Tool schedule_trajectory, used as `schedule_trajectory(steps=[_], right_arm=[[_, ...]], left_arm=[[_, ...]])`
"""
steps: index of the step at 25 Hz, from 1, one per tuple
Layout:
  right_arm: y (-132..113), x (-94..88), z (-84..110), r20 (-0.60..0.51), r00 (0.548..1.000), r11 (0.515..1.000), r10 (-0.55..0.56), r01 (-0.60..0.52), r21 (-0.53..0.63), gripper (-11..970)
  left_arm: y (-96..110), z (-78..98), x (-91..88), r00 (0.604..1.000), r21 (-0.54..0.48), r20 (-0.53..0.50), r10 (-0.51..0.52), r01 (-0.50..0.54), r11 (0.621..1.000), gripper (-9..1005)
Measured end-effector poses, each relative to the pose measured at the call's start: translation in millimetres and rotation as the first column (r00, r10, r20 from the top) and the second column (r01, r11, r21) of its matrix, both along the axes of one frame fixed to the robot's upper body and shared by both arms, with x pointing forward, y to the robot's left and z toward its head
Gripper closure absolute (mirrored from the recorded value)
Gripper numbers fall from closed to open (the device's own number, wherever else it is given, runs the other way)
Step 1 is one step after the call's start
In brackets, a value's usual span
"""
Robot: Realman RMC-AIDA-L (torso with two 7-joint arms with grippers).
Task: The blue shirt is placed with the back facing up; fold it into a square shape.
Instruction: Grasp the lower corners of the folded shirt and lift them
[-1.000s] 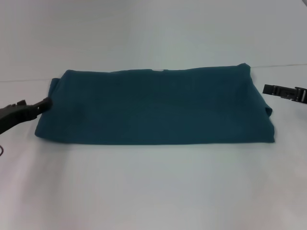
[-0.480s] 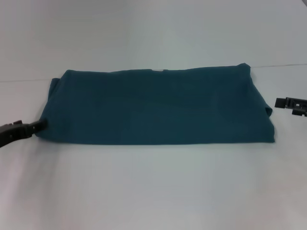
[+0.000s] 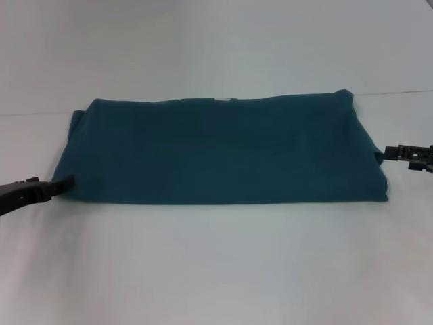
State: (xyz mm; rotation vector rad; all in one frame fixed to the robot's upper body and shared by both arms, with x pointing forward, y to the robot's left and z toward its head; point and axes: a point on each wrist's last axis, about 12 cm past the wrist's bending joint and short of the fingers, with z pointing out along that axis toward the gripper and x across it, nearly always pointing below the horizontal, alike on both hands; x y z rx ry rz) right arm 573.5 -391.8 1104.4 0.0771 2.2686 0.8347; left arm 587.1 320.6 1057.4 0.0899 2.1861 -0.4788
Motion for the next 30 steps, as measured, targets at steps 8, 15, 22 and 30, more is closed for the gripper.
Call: schedule_trajectory(steps=[8,15,22,30], right_arm=[[0,-2.1,-2.6,-0.010,1.000,1.000,-0.001,0.002,0.003,37],[5,-1.4,-13.0,-0.053,0.999,1.000,0.000,-0.001,-0.021,42],[4,-1.8,-17.9,-0.059,0.998,0.999,-0.028,0.026,-0.033,47],[3,-0.7,-20.2,-0.059,0.997,0.998,-0.047,0.044,-0.041,53]], left_arm=[[-3,-1.8,0.0,1.000,0.003,-0.010,-0.010,0.010,1.000,150],[-6,-1.6,1.3,1.000,0.008,-0.011,-0.023,0.023,1.000,150],[-7,-1.0,2.1,1.000,0.008,-0.010,-0.025,0.026,1.000,150],[-6,1.1,3.8,1.000,0.012,-0.002,-0.025,0.025,1.000,150]])
